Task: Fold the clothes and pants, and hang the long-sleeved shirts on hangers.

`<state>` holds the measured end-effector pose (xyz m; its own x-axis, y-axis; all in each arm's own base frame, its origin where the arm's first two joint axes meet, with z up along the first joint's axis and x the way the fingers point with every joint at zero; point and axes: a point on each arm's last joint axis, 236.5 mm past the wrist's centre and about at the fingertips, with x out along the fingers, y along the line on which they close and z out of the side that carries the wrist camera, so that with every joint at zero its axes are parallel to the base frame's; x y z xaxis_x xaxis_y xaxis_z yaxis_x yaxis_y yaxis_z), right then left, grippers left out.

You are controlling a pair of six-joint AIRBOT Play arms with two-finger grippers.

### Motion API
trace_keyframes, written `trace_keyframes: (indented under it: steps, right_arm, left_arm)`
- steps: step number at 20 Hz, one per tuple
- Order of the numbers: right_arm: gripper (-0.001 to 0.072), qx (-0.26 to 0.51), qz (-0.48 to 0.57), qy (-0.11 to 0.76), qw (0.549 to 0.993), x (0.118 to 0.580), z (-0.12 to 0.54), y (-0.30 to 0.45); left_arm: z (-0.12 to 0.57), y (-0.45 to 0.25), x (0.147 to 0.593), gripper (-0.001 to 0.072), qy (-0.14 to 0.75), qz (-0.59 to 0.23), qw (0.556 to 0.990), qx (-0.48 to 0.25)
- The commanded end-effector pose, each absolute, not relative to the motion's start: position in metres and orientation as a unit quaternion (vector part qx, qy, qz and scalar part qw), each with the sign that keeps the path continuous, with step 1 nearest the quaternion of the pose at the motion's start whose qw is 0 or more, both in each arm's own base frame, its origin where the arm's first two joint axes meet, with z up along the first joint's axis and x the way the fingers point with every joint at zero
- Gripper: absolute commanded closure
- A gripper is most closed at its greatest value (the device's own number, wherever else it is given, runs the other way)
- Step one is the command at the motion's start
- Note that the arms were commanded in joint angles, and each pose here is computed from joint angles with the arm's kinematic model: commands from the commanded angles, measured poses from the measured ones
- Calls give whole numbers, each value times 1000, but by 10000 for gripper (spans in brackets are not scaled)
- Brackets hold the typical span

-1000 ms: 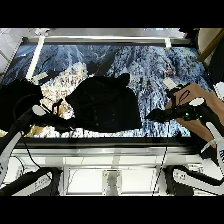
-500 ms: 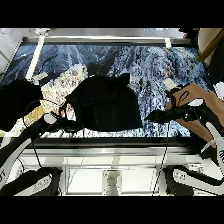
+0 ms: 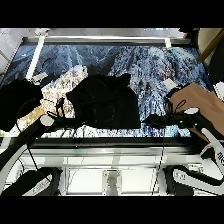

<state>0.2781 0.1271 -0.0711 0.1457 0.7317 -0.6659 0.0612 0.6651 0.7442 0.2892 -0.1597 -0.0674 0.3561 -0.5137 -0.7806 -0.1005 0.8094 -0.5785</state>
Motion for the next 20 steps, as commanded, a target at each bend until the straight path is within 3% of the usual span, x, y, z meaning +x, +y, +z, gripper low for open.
trace_keyframes:
  steps: [1,13,20]
  right_arm:
    - [228,338,225,599,690,276,-88,138]
    - [231,297,202,617,700,275,-112,138]
    - [235,300,220,638,675,263,-122,163]
  left_arm:
    - [-60,-161,289,682,545,-140,779,-278]
    - [-67,-153,286,682,550,-138,787,-243]
    - [-67,-153,286,682,551,-139,786,-243]
